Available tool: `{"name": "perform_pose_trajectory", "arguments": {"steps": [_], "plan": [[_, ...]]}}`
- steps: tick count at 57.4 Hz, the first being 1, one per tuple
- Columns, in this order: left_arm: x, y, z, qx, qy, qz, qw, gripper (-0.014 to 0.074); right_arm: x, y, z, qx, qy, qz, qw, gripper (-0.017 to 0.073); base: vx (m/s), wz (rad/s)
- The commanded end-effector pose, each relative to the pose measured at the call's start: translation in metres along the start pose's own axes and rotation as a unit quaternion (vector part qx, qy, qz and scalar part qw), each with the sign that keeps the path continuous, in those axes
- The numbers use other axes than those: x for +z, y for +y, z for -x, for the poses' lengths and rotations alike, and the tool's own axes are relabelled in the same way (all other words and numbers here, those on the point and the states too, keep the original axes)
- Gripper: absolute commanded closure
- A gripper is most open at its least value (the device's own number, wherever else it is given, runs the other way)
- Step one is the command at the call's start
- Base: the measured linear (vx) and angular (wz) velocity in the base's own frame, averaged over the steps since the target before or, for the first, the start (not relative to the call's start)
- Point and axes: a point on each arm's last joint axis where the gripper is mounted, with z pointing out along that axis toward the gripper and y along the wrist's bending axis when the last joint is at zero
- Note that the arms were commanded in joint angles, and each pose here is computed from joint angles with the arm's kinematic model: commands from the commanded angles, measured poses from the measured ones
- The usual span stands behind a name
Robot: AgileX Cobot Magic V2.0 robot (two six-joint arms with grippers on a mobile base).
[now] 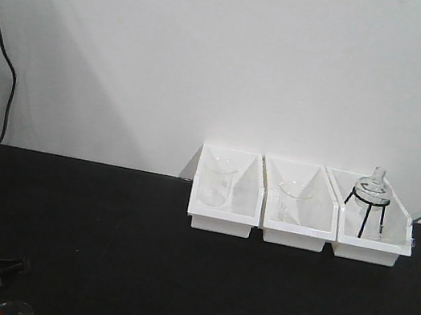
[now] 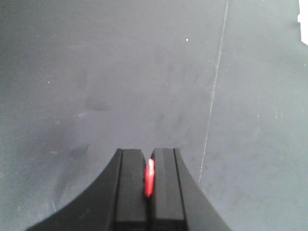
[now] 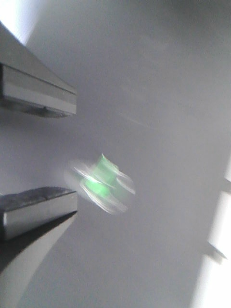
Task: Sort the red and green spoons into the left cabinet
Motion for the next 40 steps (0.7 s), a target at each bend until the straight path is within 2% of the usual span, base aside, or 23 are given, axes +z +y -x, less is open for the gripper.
{"name": "perform_pose_trajectory", "arguments": {"steps": [1, 5, 9, 13, 21, 32, 40], "plan": [[-0.01, -0.012, 0.017, 0.0, -0.055, -0.026, 0.998, 0.06, 0.008, -0.011, -0.008, 0.023, -0.064, -0.07, 0.995, 0.0163, 0.0, 0.0], [-0.01, -0.012, 0.017, 0.0, -0.055, -0.026, 0.998, 0.06, 0.015, -0.019, -0.02, 0.082, -0.087, -0.113, 0.986, 0.0163, 0.0, 0.0], [-0.01, -0.012, 0.018, 0.0, -0.058, -0.027, 0.998, 0.06, 0.016, -0.026, -0.019, 0.126, -0.108, -0.144, 0.976, 0.0163, 0.0, 0.0], [-0.01, -0.012, 0.018, 0.0, -0.061, -0.027, 0.998, 0.06, 0.02, -0.028, -0.018, 0.149, -0.1, -0.149, 0.972, 0.0164, 0.0, 0.0], [-0.011, -0.012, 0.019, 0.0, -0.066, -0.028, 0.997, 0.06, 0.029, -0.025, -0.02, 0.131, -0.049, -0.123, 0.983, 0.0167, 0.0, 0.0], [-0.011, -0.013, 0.021, 0.0, -0.072, -0.029, 0.997, 0.06, 0.044, -0.026, -0.025, 0.116, 0.01, -0.119, 0.986, 0.0167, 0.0, 0.0], [-0.011, -0.013, 0.022, 0.0, -0.082, -0.031, 0.996, 0.06, 0.06, -0.02, -0.024, 0.051, 0.034, -0.099, 0.993, 0.0167, 0.0, 0.0]]}}
